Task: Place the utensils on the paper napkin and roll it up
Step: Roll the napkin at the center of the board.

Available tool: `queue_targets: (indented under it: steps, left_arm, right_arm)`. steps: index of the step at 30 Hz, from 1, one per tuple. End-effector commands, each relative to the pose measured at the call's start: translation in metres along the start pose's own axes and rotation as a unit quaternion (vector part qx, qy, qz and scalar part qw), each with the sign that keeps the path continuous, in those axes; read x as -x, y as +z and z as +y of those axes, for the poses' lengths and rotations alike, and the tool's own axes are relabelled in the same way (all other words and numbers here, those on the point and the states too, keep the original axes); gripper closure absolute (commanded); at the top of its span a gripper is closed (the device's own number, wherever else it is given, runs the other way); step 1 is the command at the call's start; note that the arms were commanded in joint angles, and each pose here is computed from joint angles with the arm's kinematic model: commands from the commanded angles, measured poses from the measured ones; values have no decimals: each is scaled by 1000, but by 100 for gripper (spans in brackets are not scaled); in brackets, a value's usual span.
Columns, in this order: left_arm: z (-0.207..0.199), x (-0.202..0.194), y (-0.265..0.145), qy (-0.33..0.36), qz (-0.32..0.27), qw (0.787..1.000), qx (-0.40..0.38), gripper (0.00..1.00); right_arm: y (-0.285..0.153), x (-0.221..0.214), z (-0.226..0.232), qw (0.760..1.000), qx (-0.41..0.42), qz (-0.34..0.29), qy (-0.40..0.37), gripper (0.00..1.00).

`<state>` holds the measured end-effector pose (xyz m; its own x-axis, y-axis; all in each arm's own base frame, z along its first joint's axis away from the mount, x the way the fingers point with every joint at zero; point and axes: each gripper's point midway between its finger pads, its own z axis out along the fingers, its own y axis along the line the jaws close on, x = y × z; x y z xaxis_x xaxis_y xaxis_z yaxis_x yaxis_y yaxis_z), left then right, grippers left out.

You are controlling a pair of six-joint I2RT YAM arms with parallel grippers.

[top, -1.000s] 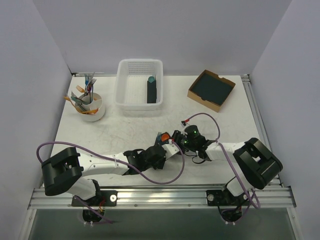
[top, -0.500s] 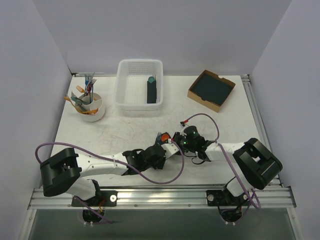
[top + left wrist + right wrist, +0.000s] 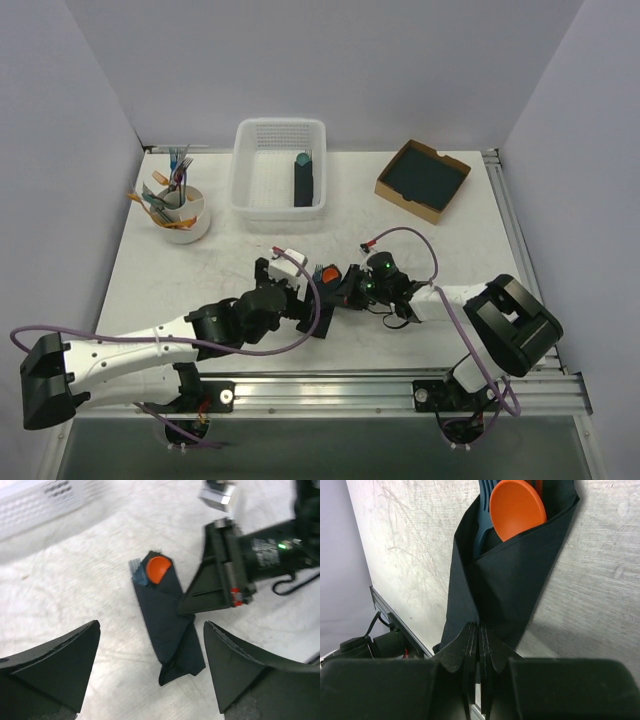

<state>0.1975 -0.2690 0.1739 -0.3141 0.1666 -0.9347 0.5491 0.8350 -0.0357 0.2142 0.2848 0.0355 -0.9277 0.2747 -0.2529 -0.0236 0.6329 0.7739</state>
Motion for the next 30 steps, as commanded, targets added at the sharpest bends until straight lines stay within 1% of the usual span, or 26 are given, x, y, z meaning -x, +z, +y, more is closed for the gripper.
queue_targets:
  steps: [1, 2, 4, 5, 9, 14, 21, 24, 27, 28, 29, 30]
  left_arm:
    - [43, -11, -10, -126, 6, 985, 119, 5]
    - [36, -15, -12, -132, 23, 986, 95, 6]
    - [32, -23, -9, -160, 39, 983, 77, 6]
    - [16, -23, -5, -172, 46, 983, 36, 6]
    - [7, -52, 5, -188, 78, 979, 28, 6]
    - [-8, -74, 12, -166, 104, 980, 14, 6]
    - [-21, -85, 11, -135, 113, 984, 1, 6]
    - [-16, -93, 13, -128, 123, 984, 21, 6]
    - [-9, -103, 17, -113, 139, 983, 47, 4]
    - [-11, -100, 19, -114, 139, 982, 49, 0]
    - [-9, -106, 21, -108, 148, 982, 57, 0]
    - [-9, -106, 23, -105, 150, 981, 61, 5]
  right_arm:
    - [3, 11, 17, 1000, 20, -14, -11, 100]
    - [3, 10, 17, 1000, 21, -14, -11, 100]
    - [3, 11, 18, 1000, 22, -13, -11, 100]
    - [3, 11, 17, 1000, 21, -14, -11, 100]
    - [2, 11, 18, 1000, 21, -14, -12, 100]
    - [3, 12, 18, 1000, 19, -14, -12, 100]
    - [3, 14, 17, 1000, 18, -15, -9, 100]
    - [3, 15, 17, 1000, 18, -15, -10, 100]
    - [3, 15, 17, 1000, 18, -15, -9, 100]
    - [3, 15, 18, 1000, 18, -15, -10, 100]
    - [3, 16, 17, 1000, 17, -15, -10, 100]
    - [4, 16, 17, 1000, 17, -15, -9, 100]
